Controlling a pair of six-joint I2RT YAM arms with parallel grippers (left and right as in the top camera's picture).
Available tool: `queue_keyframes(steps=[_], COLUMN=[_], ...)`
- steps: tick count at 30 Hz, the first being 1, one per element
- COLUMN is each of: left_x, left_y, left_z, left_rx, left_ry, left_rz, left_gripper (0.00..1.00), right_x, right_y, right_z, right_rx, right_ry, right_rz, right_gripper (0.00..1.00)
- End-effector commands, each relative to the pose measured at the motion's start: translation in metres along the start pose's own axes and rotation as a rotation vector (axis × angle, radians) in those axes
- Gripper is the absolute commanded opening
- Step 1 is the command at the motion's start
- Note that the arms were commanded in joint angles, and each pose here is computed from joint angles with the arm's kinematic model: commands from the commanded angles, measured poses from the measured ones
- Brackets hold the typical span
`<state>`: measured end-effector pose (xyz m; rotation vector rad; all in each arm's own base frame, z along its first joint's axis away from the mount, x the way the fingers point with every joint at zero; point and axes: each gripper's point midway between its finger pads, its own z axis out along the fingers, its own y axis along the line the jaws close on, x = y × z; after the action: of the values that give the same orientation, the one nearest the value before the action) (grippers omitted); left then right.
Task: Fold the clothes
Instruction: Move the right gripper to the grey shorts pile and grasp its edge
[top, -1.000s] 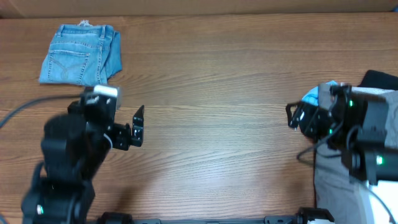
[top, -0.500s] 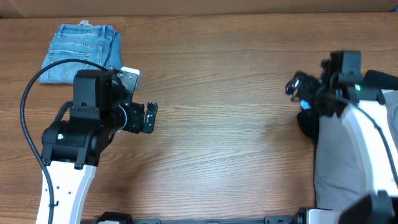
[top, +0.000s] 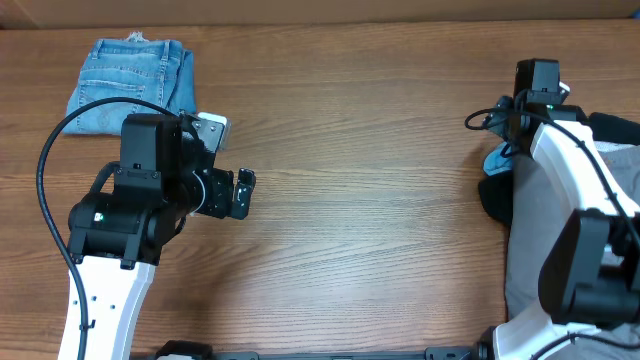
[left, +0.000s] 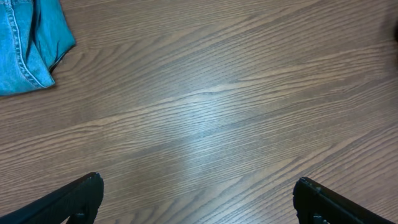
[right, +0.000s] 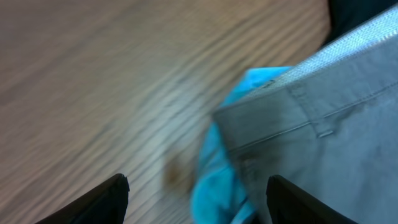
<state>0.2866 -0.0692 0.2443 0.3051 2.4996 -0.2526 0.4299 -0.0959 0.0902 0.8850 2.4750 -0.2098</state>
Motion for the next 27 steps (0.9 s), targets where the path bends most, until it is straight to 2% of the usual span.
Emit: queue_keyframes(steps=[1, 6, 16, 27], left_x=[-0.006, -0.003, 0.002, 0.007], left_y=[-0.003, -0.003, 0.0, 0.002], left_z=[-0.001, 0.005, 0.022, 0.033], left_rx=[0.018, 0.021, 0.024, 0.026], left_ry=[-0.01, 0.017, 0.079, 0.126], left_rz=[-0.01, -0.015, -0.027, -0.036], left_gripper=[1.0, 1.0, 1.0, 1.0], right_x=[-0.014, -0.008, 0.027, 0.001], right_y=[-0.022, -0.04, -0.034, -0.02], right_z=[0.017, 0.042, 0.079, 0.071], right_rx=[0.073, 0.076, 0.034, -0.029], right_ry=[-0.024, 0.039, 0.179, 0.115], right_rz=[0.049, 0.093, 0.061, -0.047], right_gripper=[0.75, 0.78, 0.74, 0.62])
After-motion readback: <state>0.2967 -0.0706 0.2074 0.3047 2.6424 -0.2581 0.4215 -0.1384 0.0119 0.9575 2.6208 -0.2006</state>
